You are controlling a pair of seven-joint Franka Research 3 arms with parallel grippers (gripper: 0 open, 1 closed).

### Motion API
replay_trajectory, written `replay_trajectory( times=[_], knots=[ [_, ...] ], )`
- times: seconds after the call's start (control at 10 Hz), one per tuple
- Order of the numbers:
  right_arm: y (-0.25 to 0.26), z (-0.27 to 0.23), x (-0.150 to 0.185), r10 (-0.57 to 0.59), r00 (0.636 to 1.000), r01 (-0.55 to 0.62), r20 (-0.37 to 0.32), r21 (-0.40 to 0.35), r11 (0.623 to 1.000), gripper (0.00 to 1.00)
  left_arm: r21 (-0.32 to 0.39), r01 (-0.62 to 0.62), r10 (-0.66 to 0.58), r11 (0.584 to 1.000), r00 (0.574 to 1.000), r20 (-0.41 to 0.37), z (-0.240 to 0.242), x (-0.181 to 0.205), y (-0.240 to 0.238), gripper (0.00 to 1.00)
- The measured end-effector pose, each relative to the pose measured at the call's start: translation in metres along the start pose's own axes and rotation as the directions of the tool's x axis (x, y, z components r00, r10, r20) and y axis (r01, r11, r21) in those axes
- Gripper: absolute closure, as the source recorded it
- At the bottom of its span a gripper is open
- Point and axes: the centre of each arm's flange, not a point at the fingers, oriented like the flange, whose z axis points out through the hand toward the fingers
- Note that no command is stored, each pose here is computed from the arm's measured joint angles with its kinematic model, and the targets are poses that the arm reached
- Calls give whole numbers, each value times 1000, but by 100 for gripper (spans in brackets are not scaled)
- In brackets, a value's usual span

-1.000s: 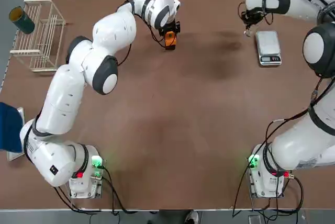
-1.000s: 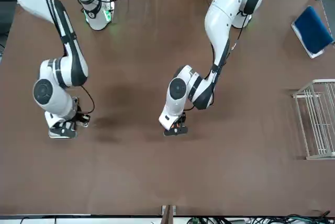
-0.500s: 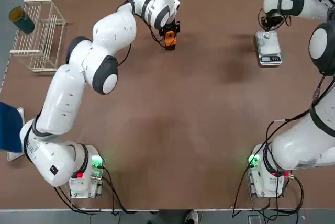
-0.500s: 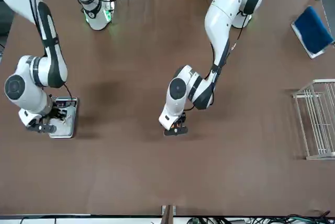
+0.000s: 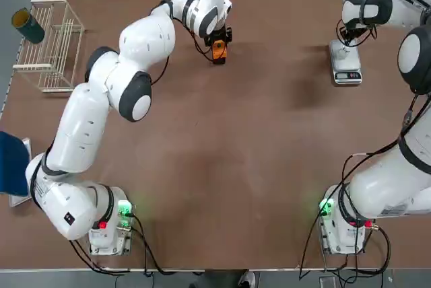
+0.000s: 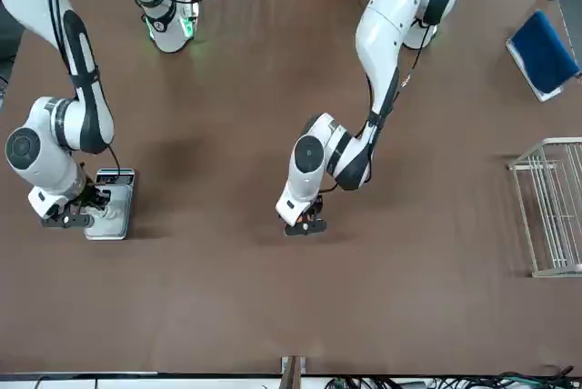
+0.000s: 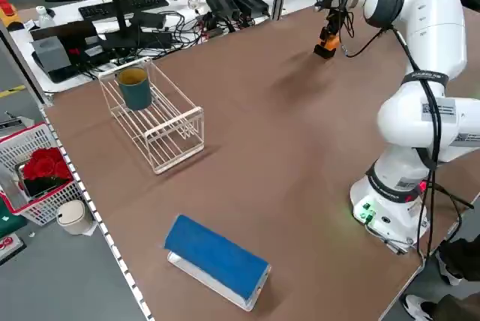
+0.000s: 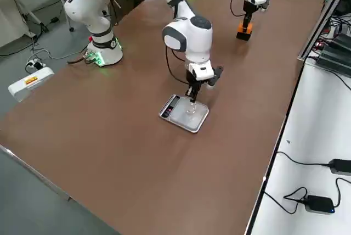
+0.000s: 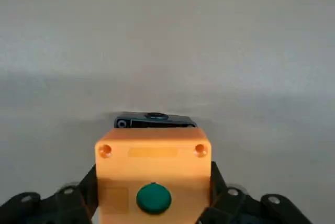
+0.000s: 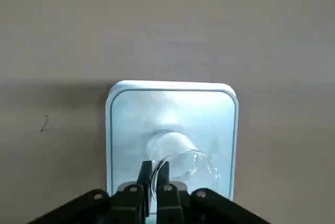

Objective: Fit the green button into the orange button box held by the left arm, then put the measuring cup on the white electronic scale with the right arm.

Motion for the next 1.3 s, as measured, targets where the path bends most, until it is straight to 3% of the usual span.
replay_trajectory(
  times=[1.3],
  knots=[
    [1, 8, 0, -14, 1000, 14, -7, -3, 1000, 89, -1, 1, -1, 1000, 1000, -4, 0, 1, -1, 21]
  ],
)
